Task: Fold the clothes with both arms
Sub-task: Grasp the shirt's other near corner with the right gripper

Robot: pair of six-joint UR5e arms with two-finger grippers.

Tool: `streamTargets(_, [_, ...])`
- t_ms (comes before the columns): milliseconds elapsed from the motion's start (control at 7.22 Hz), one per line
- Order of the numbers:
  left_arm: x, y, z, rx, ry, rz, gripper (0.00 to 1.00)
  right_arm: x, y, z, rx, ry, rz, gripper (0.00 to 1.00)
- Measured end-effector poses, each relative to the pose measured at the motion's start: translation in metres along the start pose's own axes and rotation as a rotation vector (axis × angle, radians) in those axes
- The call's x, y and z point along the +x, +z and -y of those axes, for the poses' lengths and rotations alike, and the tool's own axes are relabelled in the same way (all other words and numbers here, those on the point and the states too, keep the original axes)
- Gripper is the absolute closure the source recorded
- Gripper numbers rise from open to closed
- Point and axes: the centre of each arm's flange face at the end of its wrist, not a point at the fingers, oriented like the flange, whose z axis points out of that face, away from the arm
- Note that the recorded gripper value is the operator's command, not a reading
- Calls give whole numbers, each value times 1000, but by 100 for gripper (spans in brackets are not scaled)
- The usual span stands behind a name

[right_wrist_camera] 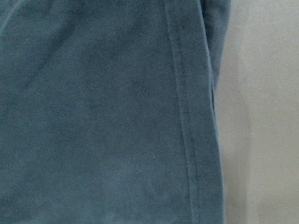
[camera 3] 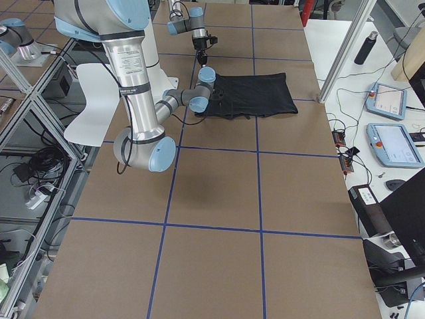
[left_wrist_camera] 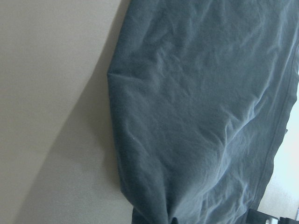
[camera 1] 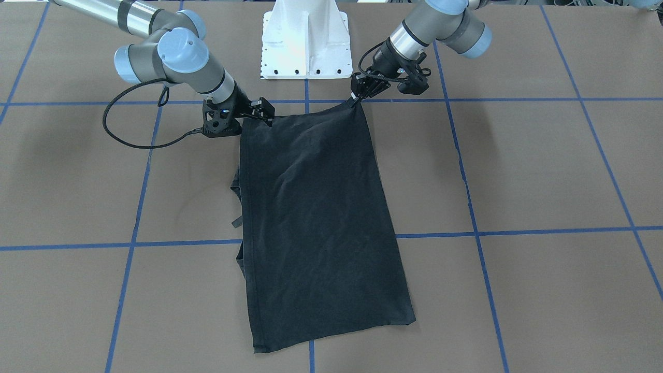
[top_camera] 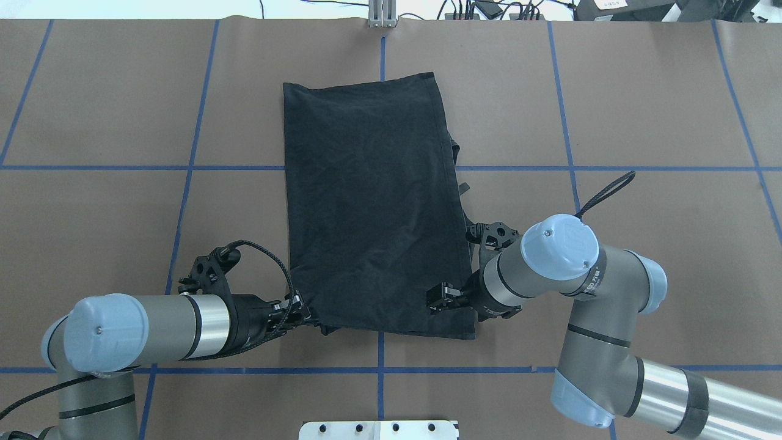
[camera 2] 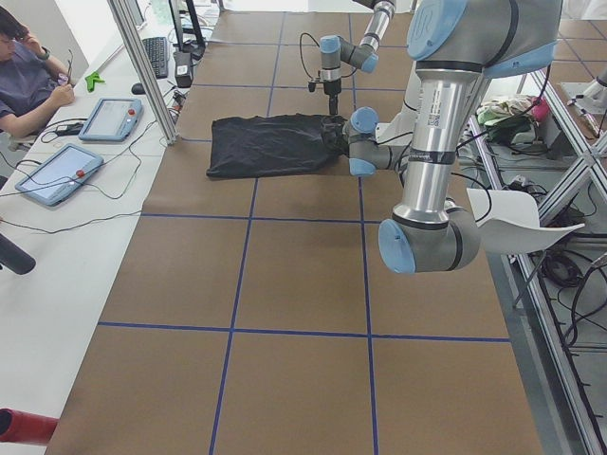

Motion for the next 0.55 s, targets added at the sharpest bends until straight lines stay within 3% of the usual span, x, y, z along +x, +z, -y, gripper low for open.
streamTargets(554, [0,0,0,-1,0,0,100,-2,2,2,-1,5,-14,1])
